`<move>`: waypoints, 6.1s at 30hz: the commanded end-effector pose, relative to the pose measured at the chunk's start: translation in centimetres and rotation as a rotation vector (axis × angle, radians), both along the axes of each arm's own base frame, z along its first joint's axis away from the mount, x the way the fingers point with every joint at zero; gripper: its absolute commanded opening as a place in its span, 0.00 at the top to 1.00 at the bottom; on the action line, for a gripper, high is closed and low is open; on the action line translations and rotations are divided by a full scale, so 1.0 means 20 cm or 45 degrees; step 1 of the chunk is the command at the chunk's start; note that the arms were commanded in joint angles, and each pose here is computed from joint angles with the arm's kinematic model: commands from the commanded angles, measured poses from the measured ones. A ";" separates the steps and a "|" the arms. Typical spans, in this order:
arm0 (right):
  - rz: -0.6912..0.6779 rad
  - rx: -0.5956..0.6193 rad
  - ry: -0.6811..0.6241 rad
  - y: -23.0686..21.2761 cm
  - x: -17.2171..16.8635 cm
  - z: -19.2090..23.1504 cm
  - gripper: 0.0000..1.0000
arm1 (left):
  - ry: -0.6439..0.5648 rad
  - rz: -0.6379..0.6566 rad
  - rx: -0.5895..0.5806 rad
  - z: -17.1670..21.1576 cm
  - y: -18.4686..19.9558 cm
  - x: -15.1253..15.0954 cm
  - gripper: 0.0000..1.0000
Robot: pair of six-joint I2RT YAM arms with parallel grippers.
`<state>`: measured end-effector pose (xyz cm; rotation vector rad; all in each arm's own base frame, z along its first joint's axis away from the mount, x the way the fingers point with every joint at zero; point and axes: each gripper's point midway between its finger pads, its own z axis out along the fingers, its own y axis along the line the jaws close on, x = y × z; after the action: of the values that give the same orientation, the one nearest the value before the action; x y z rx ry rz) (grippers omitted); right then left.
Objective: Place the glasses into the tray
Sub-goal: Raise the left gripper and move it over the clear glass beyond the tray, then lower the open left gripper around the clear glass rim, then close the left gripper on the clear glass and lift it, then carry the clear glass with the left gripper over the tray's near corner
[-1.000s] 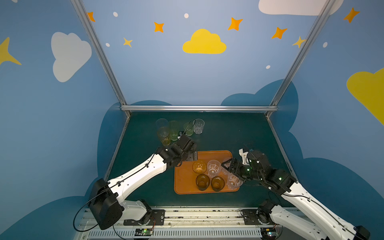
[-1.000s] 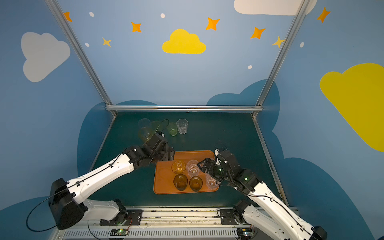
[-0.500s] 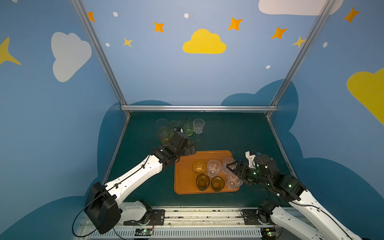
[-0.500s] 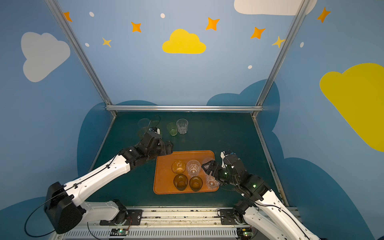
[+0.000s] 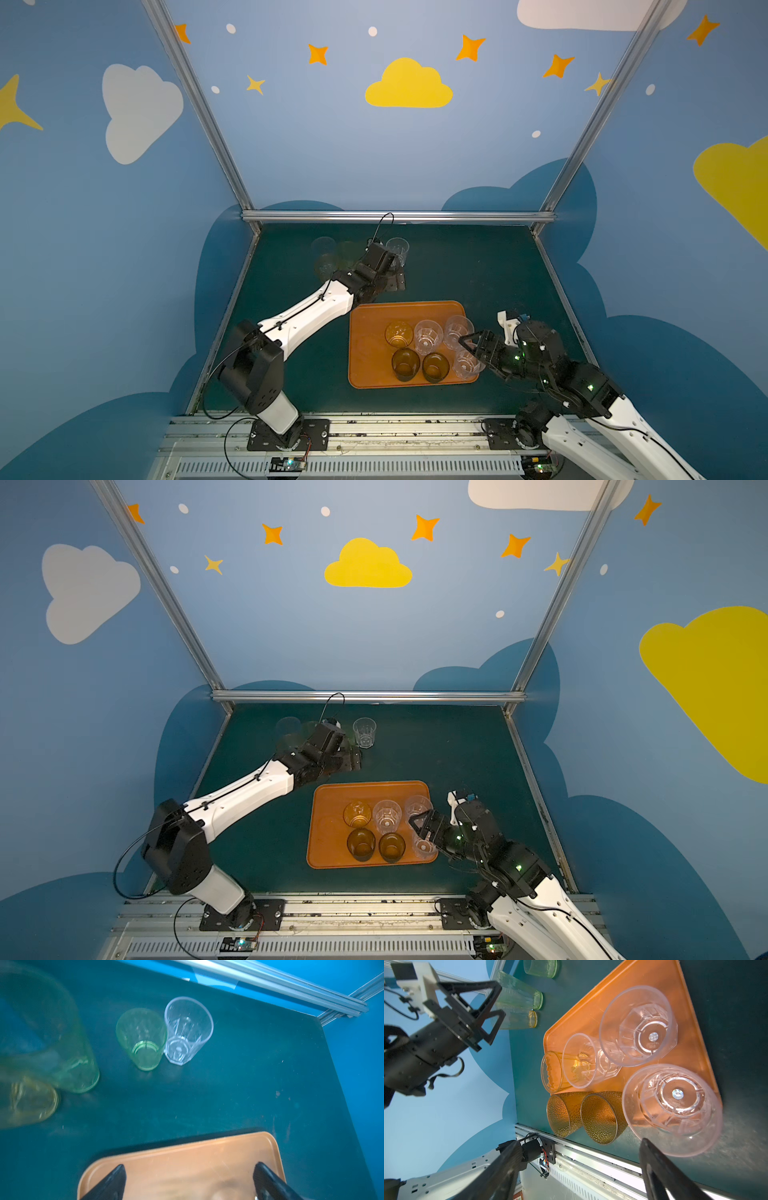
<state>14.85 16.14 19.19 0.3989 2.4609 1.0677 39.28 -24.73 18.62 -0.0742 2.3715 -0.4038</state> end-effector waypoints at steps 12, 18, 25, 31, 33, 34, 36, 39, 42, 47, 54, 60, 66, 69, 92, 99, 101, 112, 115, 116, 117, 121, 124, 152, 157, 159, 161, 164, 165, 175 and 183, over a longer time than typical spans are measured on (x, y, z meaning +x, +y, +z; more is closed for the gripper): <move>-0.031 -0.066 0.022 -0.06 -0.02 -0.05 0.13 | -0.159 -0.293 0.286 -0.06 -0.18 0.36 0.35; -0.043 -0.084 0.050 -0.05 -0.01 -0.08 0.13 | -0.199 -0.384 0.290 -0.08 -0.22 0.49 0.36; -0.023 -0.106 0.133 -0.03 -0.02 -0.18 0.12 | -0.176 -0.438 0.352 -0.15 -0.25 0.63 0.42; -0.063 -0.113 0.114 -0.07 -0.02 -0.16 0.13 | -0.100 -0.456 0.337 -0.24 -0.28 0.72 0.44; -0.087 -0.106 0.095 -0.08 -0.01 -0.15 0.13 | -0.083 -0.459 0.344 -0.26 -0.29 0.73 0.46; -0.096 -0.104 0.086 -0.08 -0.01 -0.14 0.13 | -0.076 -0.460 0.347 -0.27 -0.29 0.74 0.46; -0.109 -0.104 0.075 -0.09 0.00 -0.14 0.13 | -0.068 -0.460 0.347 -0.29 -0.30 0.76 0.46; -0.122 -0.115 0.068 -0.11 0.00 -0.14 0.13 | -0.053 -0.467 0.347 -0.33 -0.31 0.77 0.47; -0.125 -0.124 0.075 -0.11 0.00 -0.14 0.12 | -0.038 -0.466 0.362 -0.37 -0.31 0.78 0.49; -0.148 -0.130 0.091 -0.13 -0.01 -0.16 0.13 | -0.024 -0.481 0.370 -0.41 -0.33 0.80 0.52; -0.180 -0.115 0.086 -0.15 -0.01 -0.16 0.13 | -0.019 -0.483 0.358 -0.44 -0.34 0.81 0.59; -0.190 -0.118 0.091 -0.16 -0.01 -0.16 0.13 | -0.010 -0.486 0.379 -0.46 -0.33 0.82 0.70; -0.191 -0.116 0.096 -0.15 -0.01 -0.16 0.13 | -0.011 -0.477 0.379 -0.46 -0.33 0.83 0.76; -0.195 -0.115 0.099 -0.15 -0.01 -0.17 0.13 | -0.014 -0.475 0.379 -0.46 -0.33 0.83 0.80; -0.197 -0.109 0.098 -0.15 -0.01 -0.16 0.13 | -0.010 -0.487 0.361 -0.46 -0.34 0.82 0.96; -0.205 -0.114 0.098 -0.16 -0.01 -0.17 0.13 | -0.012 -0.509 0.338 -0.43 -0.36 0.81 0.96; -0.215 -0.122 0.096 -0.16 0.00 -0.17 0.13 | -0.011 -0.514 0.329 -0.42 -0.37 0.80 0.96; -0.277 -0.126 0.093 -0.18 0.02 -0.18 0.13 | -0.029 -0.507 0.277 -0.28 -0.38 0.77 0.96; -0.289 -0.134 0.088 -0.19 0.03 -0.18 0.13 | -0.026 -0.507 0.276 -0.26 -0.38 0.76 0.96; -0.293 -0.135 0.084 -0.20 0.03 -0.18 0.13 | -0.025 -0.506 0.279 -0.25 -0.38 0.75 0.96; -0.295 -0.137 0.081 -0.20 0.03 -0.18 0.13 | -0.026 -0.505 0.283 -0.24 -0.38 0.75 0.96; -0.308 -0.120 0.091 -0.20 0.03 -0.18 0.13 | -0.041 -0.492 0.271 -0.19 -0.40 0.73 0.96; -0.308 -0.108 0.100 -0.19 0.03 -0.17 0.13 | -0.041 -0.483 0.244 -0.16 -0.41 0.72 0.96; -0.257 -0.016 0.060 -0.12 0.05 -0.05 0.13 | -0.068 -0.398 0.181 0.26 -0.32 0.34 0.96; -0.211 0.007 0.085 -0.07 0.05 -0.05 0.13 | -0.072 -0.397 0.182 0.31 -0.29 0.22 0.96; -0.191 0.018 0.092 -0.06 0.04 -0.05 0.13 | -0.074 -0.401 0.200 0.33 -0.28 0.16 0.96; -0.177 0.032 0.089 -0.04 0.04 -0.04 0.13 | -0.087 -0.391 0.221 0.35 -0.26 0.11 0.96; -0.167 0.037 0.079 -0.04 0.04 -0.03 0.13 | -0.101 -0.379 0.219 0.38 -0.23 0.03 0.96; -0.161 0.037 0.070 -0.03 0.05 -0.03 0.13 | -0.106 -0.383 0.213 0.39 -0.22 0.00 0.96; -0.152 0.029 0.025 -0.04 0.06 -0.02 0.13 | -0.175 -0.349 0.162 0.52 -0.08 -0.22 0.96; -0.119 -0.019 0.010 -0.03 0.07 0.01 0.13 | -0.202 -0.318 0.110 0.55 0.05 -0.38 0.96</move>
<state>15.79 15.30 17.21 0.5596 2.4686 0.9935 32.01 -24.23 28.34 0.3256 2.2875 -0.3910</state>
